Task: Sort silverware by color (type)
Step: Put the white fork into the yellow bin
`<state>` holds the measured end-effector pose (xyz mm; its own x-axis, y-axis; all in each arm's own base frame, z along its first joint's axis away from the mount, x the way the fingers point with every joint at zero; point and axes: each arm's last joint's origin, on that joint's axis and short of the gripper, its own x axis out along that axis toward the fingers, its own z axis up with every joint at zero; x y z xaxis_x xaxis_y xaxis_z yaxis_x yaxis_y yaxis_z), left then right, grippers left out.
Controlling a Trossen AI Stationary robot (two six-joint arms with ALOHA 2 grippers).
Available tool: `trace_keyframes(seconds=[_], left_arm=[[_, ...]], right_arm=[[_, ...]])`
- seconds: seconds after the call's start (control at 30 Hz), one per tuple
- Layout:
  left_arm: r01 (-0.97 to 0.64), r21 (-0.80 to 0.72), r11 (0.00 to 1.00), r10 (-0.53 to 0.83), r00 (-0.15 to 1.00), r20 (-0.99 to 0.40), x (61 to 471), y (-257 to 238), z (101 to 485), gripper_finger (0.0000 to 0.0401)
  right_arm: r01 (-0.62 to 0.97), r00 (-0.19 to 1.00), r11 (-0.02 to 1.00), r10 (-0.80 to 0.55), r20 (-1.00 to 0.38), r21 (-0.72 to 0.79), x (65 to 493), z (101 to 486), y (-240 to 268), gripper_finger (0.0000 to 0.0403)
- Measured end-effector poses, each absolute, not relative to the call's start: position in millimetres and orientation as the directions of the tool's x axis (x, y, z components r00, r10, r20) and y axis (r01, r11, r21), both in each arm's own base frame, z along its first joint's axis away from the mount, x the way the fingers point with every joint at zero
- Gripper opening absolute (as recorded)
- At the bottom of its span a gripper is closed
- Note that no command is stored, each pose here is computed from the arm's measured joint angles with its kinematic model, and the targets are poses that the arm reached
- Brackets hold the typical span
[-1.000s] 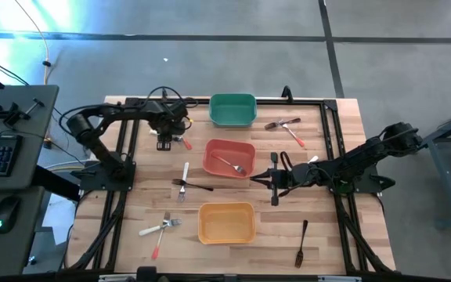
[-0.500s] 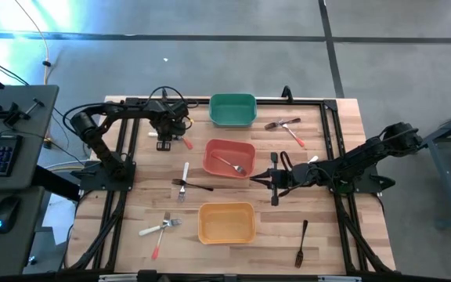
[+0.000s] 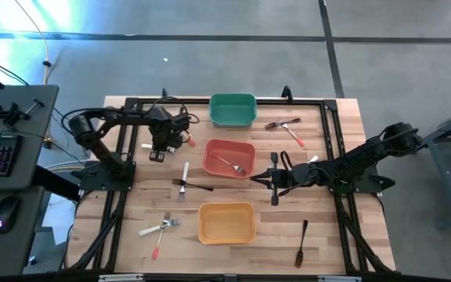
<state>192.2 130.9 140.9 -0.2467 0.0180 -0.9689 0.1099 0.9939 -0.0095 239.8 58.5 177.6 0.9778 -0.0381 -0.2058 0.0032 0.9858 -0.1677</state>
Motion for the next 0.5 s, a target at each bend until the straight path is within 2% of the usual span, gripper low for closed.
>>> trace_keyframes(seconds=[0.3, 0.5], left_arm=[[0.124, -0.024, 0.992, -0.001, -0.177, -0.984, 197, 94, 167, 0.0022], [0.133, -0.046, 0.99, -0.028, -0.137, -0.99, 197, 62, 185, 0.0]], right_arm=[[0.006, 0.978, 0.986, -0.041, -0.206, -0.168, 240, 178, 58, 0.0], [0.006, 0.978, 0.986, -0.041, -0.205, -0.167, 240, 178, 58, 0.0]])
